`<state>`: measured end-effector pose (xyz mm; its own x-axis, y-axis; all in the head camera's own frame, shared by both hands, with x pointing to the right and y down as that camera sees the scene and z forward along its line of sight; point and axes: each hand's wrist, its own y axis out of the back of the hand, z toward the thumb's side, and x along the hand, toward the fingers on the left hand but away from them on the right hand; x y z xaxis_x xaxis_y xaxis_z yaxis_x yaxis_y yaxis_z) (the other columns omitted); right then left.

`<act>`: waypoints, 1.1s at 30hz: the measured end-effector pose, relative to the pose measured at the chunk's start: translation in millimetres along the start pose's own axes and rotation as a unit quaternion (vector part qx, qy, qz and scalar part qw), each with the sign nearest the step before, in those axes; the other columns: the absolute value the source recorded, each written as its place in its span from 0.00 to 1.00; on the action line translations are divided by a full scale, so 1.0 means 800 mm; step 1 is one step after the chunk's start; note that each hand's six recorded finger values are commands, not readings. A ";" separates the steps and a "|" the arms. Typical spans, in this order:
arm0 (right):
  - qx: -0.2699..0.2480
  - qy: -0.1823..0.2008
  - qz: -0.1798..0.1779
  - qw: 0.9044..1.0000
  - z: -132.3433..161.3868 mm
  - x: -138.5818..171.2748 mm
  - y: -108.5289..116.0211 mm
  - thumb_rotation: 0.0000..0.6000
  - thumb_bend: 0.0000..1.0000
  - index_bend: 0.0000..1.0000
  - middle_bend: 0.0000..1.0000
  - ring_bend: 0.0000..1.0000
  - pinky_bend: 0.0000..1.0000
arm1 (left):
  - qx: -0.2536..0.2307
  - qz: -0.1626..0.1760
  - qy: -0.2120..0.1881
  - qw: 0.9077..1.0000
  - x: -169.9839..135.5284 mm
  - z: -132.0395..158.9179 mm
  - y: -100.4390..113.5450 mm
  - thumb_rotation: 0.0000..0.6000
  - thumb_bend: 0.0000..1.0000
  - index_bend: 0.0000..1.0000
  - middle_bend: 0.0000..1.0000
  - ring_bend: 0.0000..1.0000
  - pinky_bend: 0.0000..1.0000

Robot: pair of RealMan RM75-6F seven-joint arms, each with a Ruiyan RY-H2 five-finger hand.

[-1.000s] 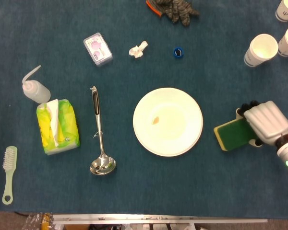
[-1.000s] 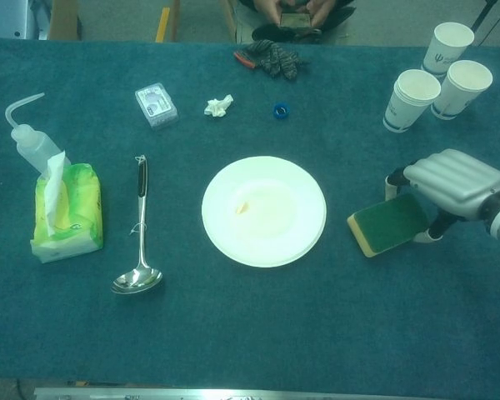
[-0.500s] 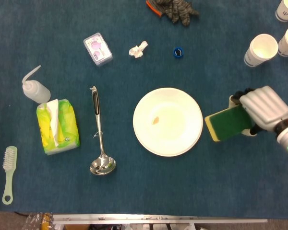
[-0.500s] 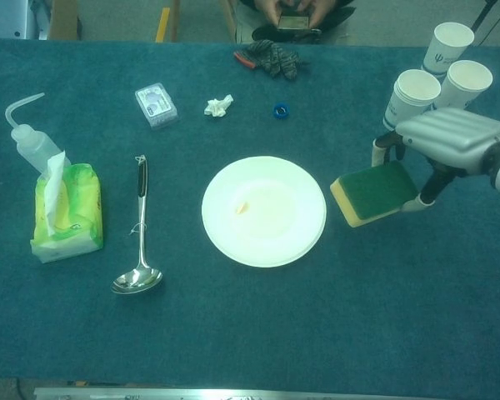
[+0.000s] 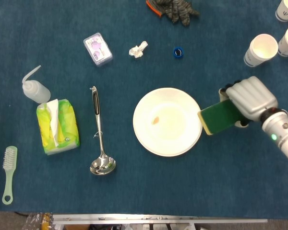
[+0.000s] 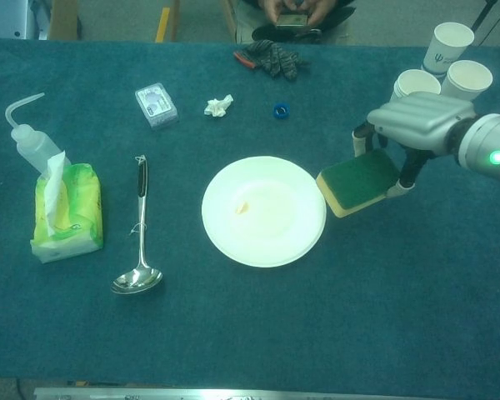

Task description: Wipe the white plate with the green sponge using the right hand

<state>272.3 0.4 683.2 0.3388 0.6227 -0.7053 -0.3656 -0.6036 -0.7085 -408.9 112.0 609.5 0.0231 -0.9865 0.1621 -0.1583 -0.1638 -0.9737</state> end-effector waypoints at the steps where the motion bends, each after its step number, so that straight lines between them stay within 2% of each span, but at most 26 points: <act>1: 0.003 0.000 0.000 1.000 0.003 -0.003 0.002 1.00 0.11 0.56 0.41 0.37 0.62 | 0.000 0.000 0.000 1.000 0.000 0.000 0.000 1.00 0.40 0.24 0.20 0.12 0.12; 20: 0.092 0.007 0.008 0.996 0.084 -0.061 0.027 1.00 0.11 0.56 0.41 0.37 0.62 | -0.009 0.010 -0.001 1.000 -0.004 -0.002 0.009 1.00 0.40 0.24 0.20 0.12 0.12; 33: 0.125 -0.016 0.017 0.992 0.108 -0.097 0.021 1.00 0.11 0.56 0.41 0.37 0.62 | -0.013 0.008 0.002 1.000 -0.004 -0.008 0.008 1.00 0.40 0.24 0.20 0.12 0.12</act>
<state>164.6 -15.2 728.2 0.2969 0.6216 -0.7249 -0.5817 -0.4843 -0.6535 -416.7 114.3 603.6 0.0158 -0.9888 0.1481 -0.1836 -0.1485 -0.9717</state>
